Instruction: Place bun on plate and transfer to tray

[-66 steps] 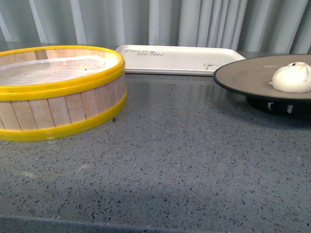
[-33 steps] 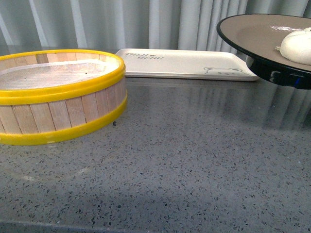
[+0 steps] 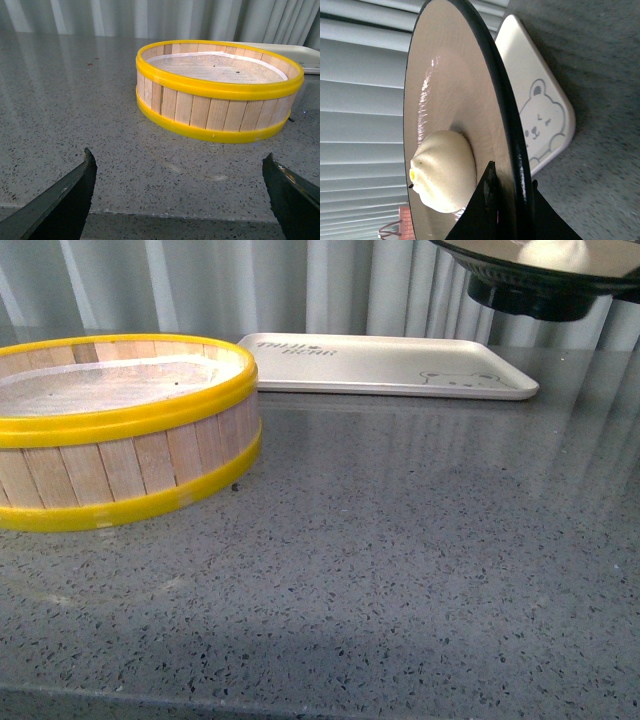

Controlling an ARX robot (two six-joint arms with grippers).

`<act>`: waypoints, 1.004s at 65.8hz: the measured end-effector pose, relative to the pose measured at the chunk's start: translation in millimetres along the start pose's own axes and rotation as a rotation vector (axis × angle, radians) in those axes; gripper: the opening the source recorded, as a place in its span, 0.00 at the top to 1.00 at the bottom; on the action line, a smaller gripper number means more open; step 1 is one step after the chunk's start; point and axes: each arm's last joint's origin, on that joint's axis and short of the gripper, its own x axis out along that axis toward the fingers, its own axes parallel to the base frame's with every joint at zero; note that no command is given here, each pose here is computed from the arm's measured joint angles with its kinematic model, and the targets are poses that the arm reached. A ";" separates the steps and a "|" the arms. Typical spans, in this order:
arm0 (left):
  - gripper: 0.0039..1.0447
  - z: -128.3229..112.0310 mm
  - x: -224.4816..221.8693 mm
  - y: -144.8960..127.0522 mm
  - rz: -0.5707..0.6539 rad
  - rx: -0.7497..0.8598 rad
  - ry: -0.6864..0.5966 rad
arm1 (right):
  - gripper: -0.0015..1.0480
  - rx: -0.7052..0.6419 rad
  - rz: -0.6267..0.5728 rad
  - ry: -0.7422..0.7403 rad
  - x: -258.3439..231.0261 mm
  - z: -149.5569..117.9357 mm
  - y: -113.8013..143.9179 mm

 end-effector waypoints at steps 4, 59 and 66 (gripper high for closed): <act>0.06 0.0 0.0 0.0 0.000 0.000 0.000 | 0.97 0.001 -0.007 0.016 17.4 2.1 6.8; 0.06 0.0 0.0 0.0 0.000 0.000 0.000 | 0.97 -0.008 -0.133 0.134 141.2 20.2 -8.3; 0.06 0.0 0.0 0.0 0.000 0.000 0.000 | 0.97 -0.005 -0.148 0.132 144.3 22.5 -13.6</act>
